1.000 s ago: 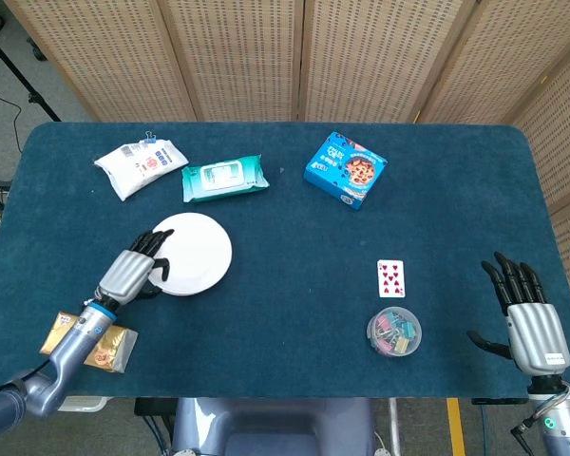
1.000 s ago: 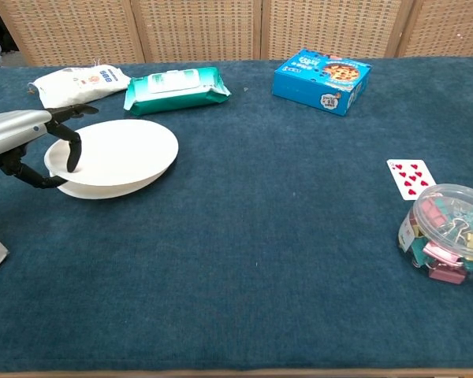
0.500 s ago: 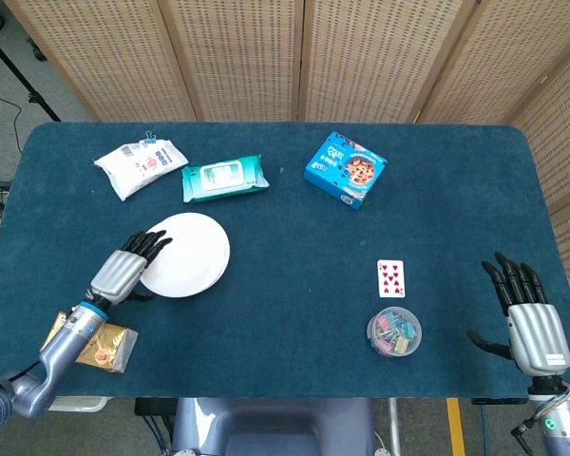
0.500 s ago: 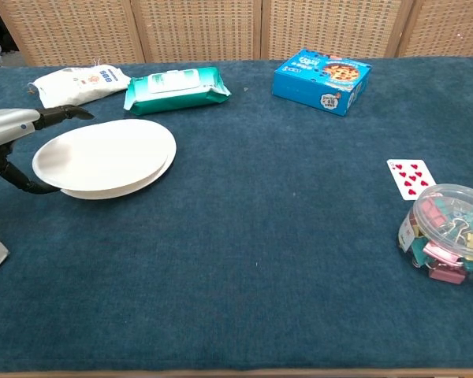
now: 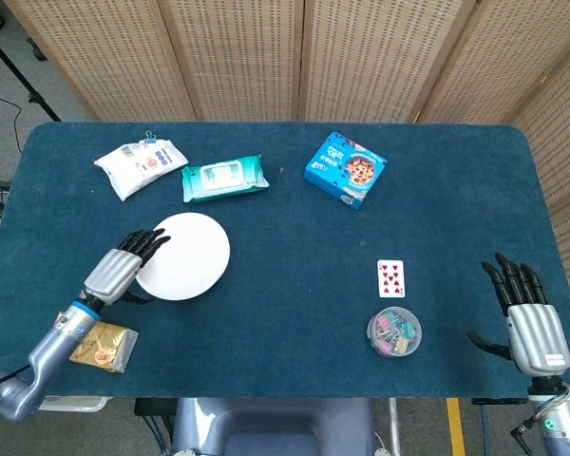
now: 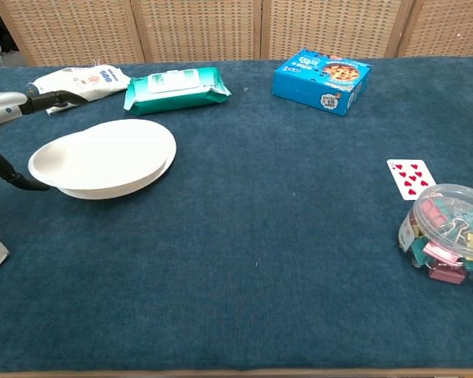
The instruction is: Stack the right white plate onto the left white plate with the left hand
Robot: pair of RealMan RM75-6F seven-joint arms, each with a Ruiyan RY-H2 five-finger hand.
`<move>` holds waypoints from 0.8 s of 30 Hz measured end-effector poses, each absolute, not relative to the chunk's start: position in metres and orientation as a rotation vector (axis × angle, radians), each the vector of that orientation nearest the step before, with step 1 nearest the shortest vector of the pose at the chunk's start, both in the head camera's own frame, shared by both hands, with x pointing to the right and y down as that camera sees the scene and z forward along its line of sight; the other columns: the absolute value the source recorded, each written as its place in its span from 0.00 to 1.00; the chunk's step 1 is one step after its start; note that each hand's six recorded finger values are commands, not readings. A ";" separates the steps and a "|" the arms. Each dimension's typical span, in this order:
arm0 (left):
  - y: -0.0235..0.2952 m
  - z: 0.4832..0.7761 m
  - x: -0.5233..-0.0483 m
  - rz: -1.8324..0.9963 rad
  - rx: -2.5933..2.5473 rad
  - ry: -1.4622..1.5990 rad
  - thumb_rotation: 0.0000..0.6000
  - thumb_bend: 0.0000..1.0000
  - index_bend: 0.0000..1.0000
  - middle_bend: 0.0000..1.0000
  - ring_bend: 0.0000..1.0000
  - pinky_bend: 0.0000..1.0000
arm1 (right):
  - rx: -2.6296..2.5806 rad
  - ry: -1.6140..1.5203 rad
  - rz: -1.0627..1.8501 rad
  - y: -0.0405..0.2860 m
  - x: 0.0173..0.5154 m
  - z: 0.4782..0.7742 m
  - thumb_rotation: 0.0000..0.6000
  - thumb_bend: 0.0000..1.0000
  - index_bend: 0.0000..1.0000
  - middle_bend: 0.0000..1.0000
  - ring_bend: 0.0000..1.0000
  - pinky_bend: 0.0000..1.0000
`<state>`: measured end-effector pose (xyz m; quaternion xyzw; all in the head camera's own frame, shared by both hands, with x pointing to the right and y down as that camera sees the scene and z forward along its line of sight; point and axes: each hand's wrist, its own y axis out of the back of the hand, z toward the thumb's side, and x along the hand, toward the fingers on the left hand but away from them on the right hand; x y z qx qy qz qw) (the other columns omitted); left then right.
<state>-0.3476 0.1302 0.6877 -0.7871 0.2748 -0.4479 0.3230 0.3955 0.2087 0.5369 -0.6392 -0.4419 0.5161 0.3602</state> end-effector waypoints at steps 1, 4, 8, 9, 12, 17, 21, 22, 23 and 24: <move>0.130 0.684 -0.348 -1.173 -2.067 0.717 1.00 0.01 0.00 0.00 0.00 0.00 | -1.648 -1.139 1.330 0.209 0.395 0.537 1.00 0.00 0.05 0.00 0.00 0.00; 0.133 0.680 -0.351 -1.205 -2.052 0.661 1.00 0.01 0.00 0.00 0.00 0.00 | -1.650 -1.137 1.331 0.209 0.395 0.537 1.00 0.00 0.05 0.00 0.00 0.00; 0.135 0.679 -0.355 -1.272 -1.972 0.562 1.00 0.01 0.00 0.00 0.00 0.00 | -1.650 -1.138 1.331 0.209 0.395 0.536 1.00 0.00 0.05 0.00 0.00 0.00; 0.136 0.679 -0.355 -1.286 -1.953 0.545 1.00 0.01 0.00 0.00 0.00 0.00 | -1.650 -1.138 1.330 0.209 0.395 0.536 1.00 0.00 0.05 0.00 0.00 0.00; 0.138 0.681 -0.352 -1.331 -1.926 0.521 1.00 0.01 0.00 0.00 0.00 0.00 | -1.649 -1.142 1.328 0.209 0.395 0.535 1.00 0.00 0.05 0.00 0.00 0.00; 0.143 0.681 -0.340 -1.299 -1.980 0.538 1.00 0.01 0.00 0.00 0.00 0.00 | -1.648 -1.145 1.331 0.209 0.396 0.535 1.00 0.00 0.05 0.00 0.00 0.00; 0.153 0.682 -0.320 -1.236 -2.049 0.534 1.00 0.01 0.00 0.00 0.00 0.00 | -1.650 -1.143 1.330 0.209 0.396 0.535 1.00 0.00 0.05 0.00 0.00 0.00; 0.155 0.683 -0.315 -1.225 -2.059 0.534 1.00 0.01 0.00 0.00 0.00 0.00 | -1.650 -1.143 1.330 0.209 0.396 0.535 1.00 0.00 0.05 0.00 0.00 0.00; 0.157 0.684 -0.310 -1.215 -2.067 0.534 1.00 0.01 0.00 0.00 0.00 0.00 | -1.650 -1.142 1.331 0.209 0.396 0.535 1.00 0.00 0.05 0.00 0.00 0.00; 0.160 0.684 -0.305 -1.202 -2.073 0.533 1.00 0.01 0.00 0.00 0.00 0.00 | -1.651 -1.141 1.331 0.209 0.396 0.535 1.00 0.00 0.05 0.00 0.00 0.00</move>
